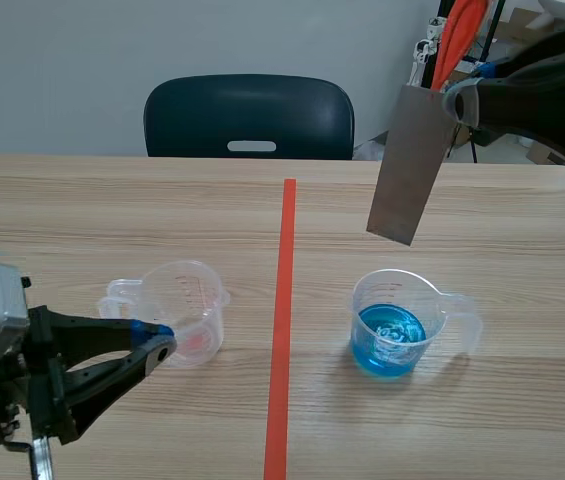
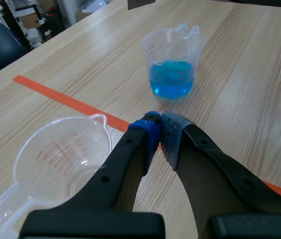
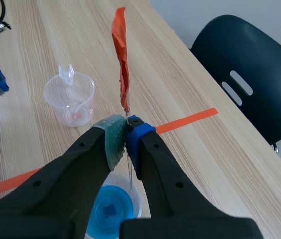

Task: Do the redox reaction experiment. move the plate over the left beaker

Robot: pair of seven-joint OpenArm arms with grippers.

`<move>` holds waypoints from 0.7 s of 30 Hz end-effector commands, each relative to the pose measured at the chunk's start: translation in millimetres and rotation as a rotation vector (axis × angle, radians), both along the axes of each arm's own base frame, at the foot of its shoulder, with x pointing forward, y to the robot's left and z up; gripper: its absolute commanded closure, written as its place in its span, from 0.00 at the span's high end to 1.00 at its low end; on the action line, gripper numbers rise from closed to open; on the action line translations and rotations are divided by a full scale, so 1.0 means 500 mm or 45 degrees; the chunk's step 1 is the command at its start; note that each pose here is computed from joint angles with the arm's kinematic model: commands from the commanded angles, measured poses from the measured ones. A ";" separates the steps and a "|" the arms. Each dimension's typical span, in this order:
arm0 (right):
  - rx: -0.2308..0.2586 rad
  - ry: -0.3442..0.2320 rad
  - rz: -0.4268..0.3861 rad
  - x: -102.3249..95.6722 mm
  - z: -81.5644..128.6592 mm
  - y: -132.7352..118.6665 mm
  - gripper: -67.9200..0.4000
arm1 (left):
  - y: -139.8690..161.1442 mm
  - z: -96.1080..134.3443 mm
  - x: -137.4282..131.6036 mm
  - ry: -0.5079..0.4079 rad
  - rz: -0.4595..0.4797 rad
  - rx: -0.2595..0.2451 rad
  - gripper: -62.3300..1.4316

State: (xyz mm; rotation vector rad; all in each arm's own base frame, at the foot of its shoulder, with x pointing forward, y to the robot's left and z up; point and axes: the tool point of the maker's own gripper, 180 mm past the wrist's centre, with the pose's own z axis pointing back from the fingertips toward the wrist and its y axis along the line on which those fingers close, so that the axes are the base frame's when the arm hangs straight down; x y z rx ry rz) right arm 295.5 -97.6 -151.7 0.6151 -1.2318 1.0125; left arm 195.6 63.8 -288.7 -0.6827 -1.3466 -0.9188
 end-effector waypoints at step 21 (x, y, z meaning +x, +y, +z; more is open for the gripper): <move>0.022 -0.060 0.233 0.002 0.048 0.121 0.02 | 0.086 -0.018 -0.111 0.123 0.196 -0.043 0.94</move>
